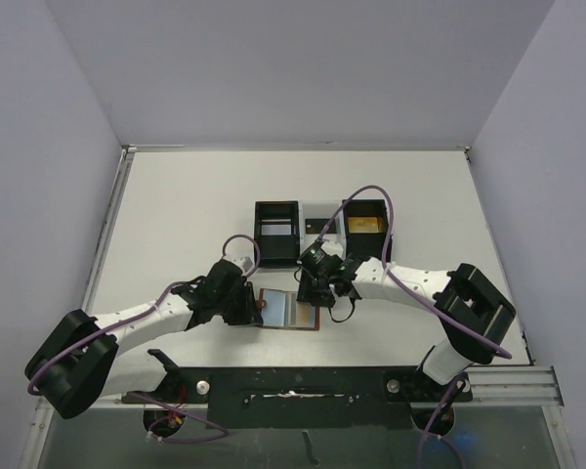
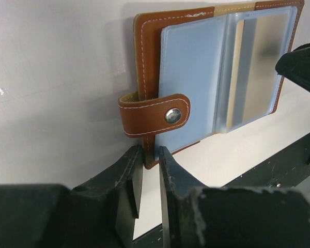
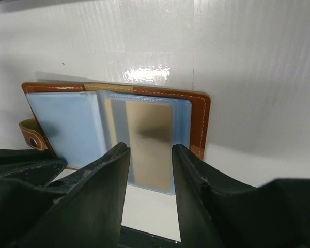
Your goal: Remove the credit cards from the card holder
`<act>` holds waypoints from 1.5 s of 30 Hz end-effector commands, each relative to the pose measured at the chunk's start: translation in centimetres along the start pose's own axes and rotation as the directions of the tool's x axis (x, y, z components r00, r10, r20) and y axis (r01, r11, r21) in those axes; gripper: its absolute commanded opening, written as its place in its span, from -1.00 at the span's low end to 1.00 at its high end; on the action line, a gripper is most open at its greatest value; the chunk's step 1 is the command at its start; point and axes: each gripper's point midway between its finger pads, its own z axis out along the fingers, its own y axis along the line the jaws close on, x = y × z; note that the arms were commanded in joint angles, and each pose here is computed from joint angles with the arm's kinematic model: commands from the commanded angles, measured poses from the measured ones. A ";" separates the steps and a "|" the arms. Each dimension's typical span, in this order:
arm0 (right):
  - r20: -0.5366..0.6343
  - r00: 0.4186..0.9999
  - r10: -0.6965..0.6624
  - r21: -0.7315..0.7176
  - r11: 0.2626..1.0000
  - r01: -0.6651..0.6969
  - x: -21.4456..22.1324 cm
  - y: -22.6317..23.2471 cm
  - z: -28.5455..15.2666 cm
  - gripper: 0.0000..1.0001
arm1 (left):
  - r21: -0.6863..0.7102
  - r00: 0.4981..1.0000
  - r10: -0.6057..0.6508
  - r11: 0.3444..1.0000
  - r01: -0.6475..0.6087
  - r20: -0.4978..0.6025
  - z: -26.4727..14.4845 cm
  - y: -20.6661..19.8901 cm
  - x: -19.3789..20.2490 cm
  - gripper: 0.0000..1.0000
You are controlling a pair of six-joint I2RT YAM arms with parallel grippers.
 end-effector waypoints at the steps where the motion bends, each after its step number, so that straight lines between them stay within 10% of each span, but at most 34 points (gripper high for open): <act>1: 0.069 0.998 -0.013 0.007 1.000 0.013 -1.7 0.7 -1.5 -0.21 | 0.055 1.000 0.015 0.998 -0.016 0.022 -0.1 -1.2 -0.5 -0.69; 45: 0.030 0.998 -0.053 0.098 0.994 0.049 -0.3 0.5 -0.4 -0.20 | 0.046 1.000 0.008 0.999 -0.008 0.008 0.1 -1.3 -0.3 -0.80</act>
